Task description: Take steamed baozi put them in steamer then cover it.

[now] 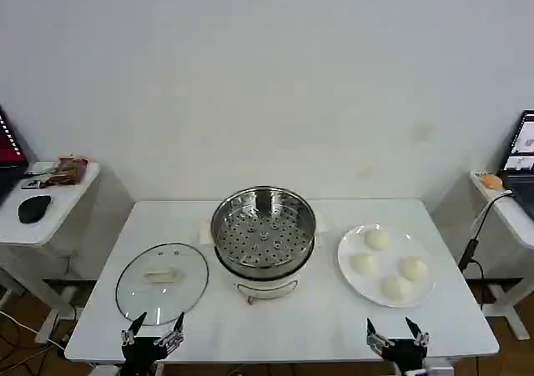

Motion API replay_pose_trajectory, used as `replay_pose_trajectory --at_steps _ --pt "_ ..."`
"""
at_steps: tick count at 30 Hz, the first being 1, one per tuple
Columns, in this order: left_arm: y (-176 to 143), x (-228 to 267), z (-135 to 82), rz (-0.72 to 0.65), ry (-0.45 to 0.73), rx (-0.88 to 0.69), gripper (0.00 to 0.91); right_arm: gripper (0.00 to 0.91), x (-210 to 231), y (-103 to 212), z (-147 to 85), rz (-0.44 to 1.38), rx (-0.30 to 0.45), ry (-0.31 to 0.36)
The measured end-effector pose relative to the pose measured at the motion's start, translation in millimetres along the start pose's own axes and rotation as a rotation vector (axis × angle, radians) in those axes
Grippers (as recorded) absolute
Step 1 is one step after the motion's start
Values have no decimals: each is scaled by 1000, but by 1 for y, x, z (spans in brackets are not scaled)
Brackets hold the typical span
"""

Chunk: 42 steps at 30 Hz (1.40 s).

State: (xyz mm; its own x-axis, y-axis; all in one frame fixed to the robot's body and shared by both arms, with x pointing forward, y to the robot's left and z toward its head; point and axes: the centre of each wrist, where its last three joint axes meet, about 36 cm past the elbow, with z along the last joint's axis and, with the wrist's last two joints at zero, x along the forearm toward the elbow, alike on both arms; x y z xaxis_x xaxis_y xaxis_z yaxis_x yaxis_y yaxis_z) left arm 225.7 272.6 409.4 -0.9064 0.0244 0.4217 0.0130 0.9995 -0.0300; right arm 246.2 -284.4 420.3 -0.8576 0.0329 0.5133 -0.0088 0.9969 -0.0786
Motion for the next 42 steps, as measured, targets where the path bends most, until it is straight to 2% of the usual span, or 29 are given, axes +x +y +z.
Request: replay_pose_trajectory --at_steps 9,21,33,42 --pt "3 0 2 -1 3 -6 907 907 -27 -27 -19 -56 160 16" --pt "7 -3 5 -9 8 -4 907 907 -70 -76 -56 -94 451 -19" --pt "8 -4 5 -10 7 -1 907 907 -113 -130 -109 -136 716 -22" --pt "11 -3 6 -10 11 -6 907 907 -143 -152 -149 -191 843 19"
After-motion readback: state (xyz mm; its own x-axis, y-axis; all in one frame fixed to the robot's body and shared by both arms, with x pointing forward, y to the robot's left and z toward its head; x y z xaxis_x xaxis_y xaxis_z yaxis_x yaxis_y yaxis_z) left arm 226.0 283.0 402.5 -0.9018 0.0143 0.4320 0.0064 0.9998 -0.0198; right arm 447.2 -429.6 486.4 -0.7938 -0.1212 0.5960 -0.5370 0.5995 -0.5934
